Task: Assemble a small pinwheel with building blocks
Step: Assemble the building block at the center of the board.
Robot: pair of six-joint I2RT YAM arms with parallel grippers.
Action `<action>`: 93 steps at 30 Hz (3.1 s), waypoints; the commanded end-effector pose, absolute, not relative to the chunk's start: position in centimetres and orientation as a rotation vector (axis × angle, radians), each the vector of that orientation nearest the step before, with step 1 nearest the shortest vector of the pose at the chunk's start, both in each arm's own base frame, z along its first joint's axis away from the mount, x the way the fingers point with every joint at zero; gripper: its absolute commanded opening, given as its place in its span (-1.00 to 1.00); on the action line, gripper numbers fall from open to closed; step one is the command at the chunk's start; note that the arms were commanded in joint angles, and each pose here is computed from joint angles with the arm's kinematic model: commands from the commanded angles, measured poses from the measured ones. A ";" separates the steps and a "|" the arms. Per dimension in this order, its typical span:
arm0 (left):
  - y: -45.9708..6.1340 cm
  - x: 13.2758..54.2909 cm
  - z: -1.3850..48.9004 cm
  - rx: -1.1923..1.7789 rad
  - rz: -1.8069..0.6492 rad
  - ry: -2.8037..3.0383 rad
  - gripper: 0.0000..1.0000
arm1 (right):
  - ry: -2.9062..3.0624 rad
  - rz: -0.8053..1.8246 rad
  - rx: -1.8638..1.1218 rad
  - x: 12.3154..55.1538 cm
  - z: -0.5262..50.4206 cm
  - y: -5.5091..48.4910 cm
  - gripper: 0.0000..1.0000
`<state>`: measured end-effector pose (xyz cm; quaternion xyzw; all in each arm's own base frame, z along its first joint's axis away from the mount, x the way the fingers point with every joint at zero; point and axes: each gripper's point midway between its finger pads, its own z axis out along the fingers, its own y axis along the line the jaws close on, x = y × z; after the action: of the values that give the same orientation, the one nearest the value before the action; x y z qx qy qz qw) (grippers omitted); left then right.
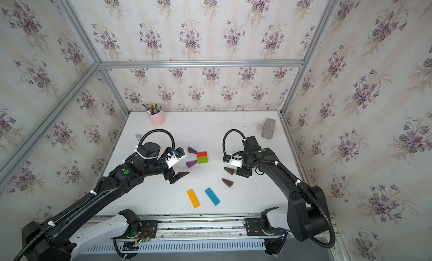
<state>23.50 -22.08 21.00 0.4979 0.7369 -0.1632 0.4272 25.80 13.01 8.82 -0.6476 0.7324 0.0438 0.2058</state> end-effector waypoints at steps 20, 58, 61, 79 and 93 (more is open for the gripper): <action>-21.8 23.9 21.6 1.225 -0.371 1.827 0.99 | 2.041 0.213 -1.951 26.4 5.8 15.4 0.13; -21.8 23.9 21.5 1.225 -0.375 1.826 0.99 | 2.122 0.234 -1.976 26.1 2.9 15.7 -0.30; -21.8 23.8 21.5 1.226 -0.376 1.826 0.99 | 2.121 0.232 -1.979 26.2 2.8 15.7 -0.35; -21.6 23.9 21.7 1.218 -0.364 1.822 0.99 | 2.015 0.233 -2.031 29.9 3.6 17.2 -0.57; -19.6 25.8 20.2 1.159 -0.182 1.900 0.99 | 1.801 0.189 -2.147 37.4 5.5 19.9 -0.59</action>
<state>24.51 -20.74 20.57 0.4851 0.7503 -0.1163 0.4338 37.77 19.49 5.64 -0.7338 0.6543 0.0491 0.1760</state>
